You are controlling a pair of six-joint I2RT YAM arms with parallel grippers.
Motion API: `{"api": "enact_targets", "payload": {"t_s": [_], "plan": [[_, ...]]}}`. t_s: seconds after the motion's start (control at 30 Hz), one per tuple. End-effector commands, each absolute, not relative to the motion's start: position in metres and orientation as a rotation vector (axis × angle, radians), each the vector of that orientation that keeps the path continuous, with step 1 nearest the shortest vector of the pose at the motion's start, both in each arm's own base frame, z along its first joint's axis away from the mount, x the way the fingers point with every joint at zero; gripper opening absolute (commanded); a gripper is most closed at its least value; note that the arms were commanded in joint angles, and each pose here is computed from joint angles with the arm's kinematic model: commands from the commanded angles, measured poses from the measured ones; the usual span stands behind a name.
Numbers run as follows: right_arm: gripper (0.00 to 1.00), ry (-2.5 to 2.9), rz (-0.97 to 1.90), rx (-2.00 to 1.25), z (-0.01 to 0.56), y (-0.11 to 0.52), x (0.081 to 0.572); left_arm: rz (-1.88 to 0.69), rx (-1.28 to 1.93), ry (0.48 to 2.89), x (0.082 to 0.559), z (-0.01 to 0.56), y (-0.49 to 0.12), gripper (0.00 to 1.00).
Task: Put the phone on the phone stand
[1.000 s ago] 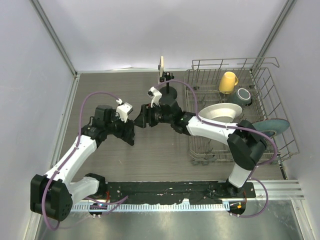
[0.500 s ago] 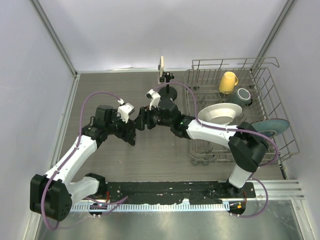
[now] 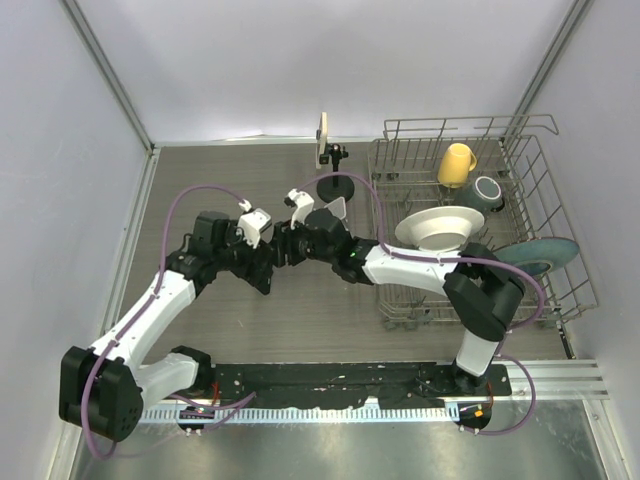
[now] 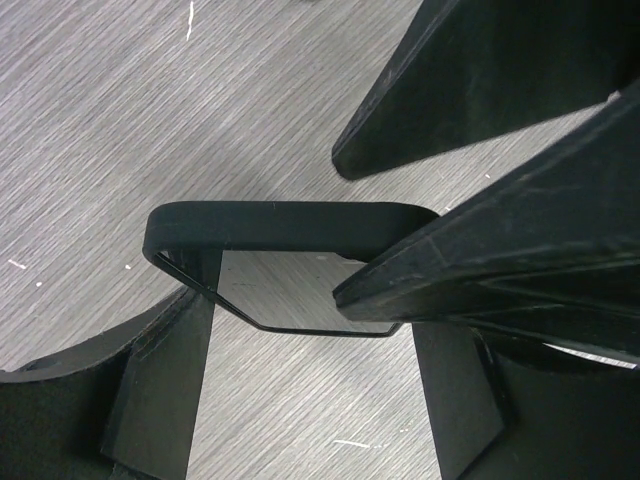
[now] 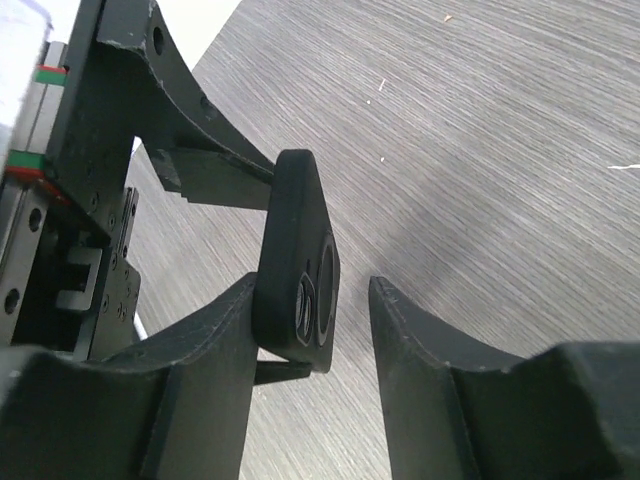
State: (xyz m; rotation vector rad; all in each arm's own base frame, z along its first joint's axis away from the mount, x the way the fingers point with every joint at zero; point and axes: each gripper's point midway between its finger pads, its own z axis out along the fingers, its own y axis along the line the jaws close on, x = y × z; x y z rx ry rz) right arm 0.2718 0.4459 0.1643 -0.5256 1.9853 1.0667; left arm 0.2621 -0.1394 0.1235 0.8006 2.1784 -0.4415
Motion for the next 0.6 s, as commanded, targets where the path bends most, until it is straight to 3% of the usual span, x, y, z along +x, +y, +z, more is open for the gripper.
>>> {"api": "enact_targets", "payload": {"t_s": [0.0,0.1,0.23,0.3,0.33,0.37,0.43,0.47,0.53,0.57], "plan": [[0.49,1.856,1.115,-0.545,0.192,0.466,0.268,-0.467,0.815,2.058,0.277,0.145,-0.154,0.0],[0.41,1.818,1.137,-0.543,0.198,0.465,0.266,-0.472,0.823,2.063,0.276,0.144,-0.156,0.0],[0.12,1.768,1.157,-0.536,0.208,0.463,0.264,-0.464,0.811,2.062,0.277,0.146,-0.155,0.0],[0.01,1.753,1.163,-0.524,0.209,0.458,0.261,-0.46,0.769,2.06,0.28,0.149,-0.154,0.17],[0.0,1.722,1.165,-0.496,0.216,0.456,0.264,-0.463,0.755,2.047,0.28,0.153,-0.154,0.27],[0.0,1.712,1.165,-0.483,0.217,0.453,0.264,-0.474,0.716,2.034,0.281,0.158,-0.155,0.45],[0.01,1.686,1.151,-0.445,0.223,0.445,0.265,-0.506,0.685,1.965,0.28,0.177,-0.16,0.59],[0.0,1.676,1.134,-0.418,0.226,0.44,0.268,-0.519,0.674,1.949,0.278,0.182,-0.161,0.76],[0.0,1.646,1.102,-0.362,0.235,0.428,0.272,-0.548,0.629,1.886,0.274,0.204,-0.162,0.95],[0.0,1.64,1.07,-0.32,0.238,0.42,0.277,-0.553,0.62,1.859,0.273,0.213,-0.162,1.0]]}}
